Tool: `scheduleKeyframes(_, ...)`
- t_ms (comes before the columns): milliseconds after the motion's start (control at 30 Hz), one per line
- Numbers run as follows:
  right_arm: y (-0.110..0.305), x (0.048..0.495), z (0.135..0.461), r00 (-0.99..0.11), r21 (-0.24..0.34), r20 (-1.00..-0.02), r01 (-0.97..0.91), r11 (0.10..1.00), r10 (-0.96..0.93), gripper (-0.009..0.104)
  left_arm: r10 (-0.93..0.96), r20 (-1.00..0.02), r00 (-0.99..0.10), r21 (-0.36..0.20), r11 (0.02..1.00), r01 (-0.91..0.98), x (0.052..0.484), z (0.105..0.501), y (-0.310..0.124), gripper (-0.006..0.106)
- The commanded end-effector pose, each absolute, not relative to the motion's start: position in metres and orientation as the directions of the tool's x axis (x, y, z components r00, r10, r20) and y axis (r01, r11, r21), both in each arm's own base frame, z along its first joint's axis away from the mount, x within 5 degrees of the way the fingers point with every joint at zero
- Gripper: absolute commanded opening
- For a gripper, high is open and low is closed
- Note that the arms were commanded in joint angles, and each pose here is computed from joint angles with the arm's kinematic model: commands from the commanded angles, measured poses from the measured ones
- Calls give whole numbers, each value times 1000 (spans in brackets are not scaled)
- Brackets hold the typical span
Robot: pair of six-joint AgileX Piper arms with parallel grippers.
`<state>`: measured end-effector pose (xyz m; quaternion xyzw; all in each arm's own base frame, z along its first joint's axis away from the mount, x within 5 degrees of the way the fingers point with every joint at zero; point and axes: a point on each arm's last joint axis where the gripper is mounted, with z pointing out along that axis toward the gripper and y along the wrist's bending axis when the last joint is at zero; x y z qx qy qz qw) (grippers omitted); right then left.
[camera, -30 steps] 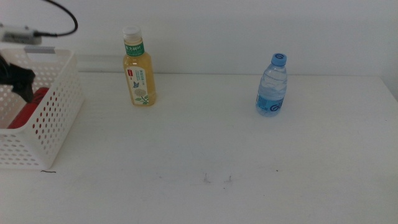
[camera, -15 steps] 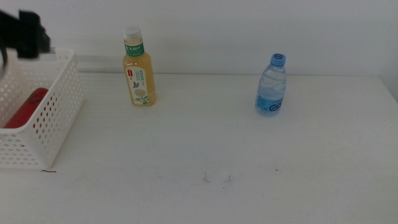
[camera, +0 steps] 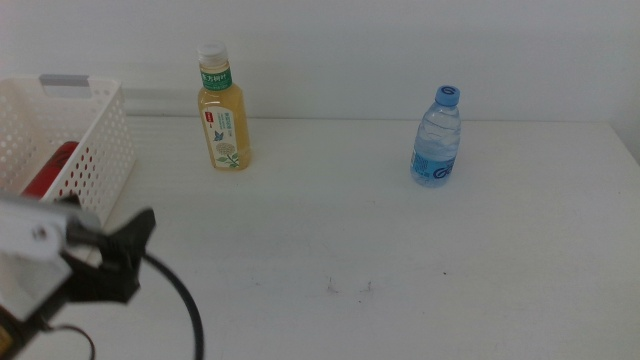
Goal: Use arms to grab the bottles and put them into the dustbin to the left of the table.
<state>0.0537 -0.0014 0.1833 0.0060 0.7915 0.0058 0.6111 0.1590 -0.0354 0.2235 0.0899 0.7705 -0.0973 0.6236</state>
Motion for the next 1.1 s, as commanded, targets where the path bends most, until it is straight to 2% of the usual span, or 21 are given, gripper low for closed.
scheduleKeyframes(0,-2,54,183,-244,4,-970,7,1000,5,79,-23,-990,-139,-61,959,276,159,213,-36,94)
scheduleKeyframes(233,-2,54,183,-244,4,-970,7,1000,5,79,-54,-980,-191,-110,949,297,191,186,-43,94)
scheduleKeyframes(467,-2,54,183,-244,4,-970,7,1000,5,79,-51,-975,-215,-121,937,327,256,172,-56,94)
scheduleKeyframes(533,-2,54,183,-244,4,-970,7,1000,5,79,-72,-969,-236,-151,931,333,272,166,-59,94)
scheduleKeyframes(700,-2,54,183,-244,4,-970,7,1000,5,79,-40,-977,-210,-113,931,347,313,163,-65,94)
scheduleKeyframes(1067,-2,54,183,-244,4,-970,7,1000,5,79,-28,-977,-211,-101,935,340,384,138,-75,94)
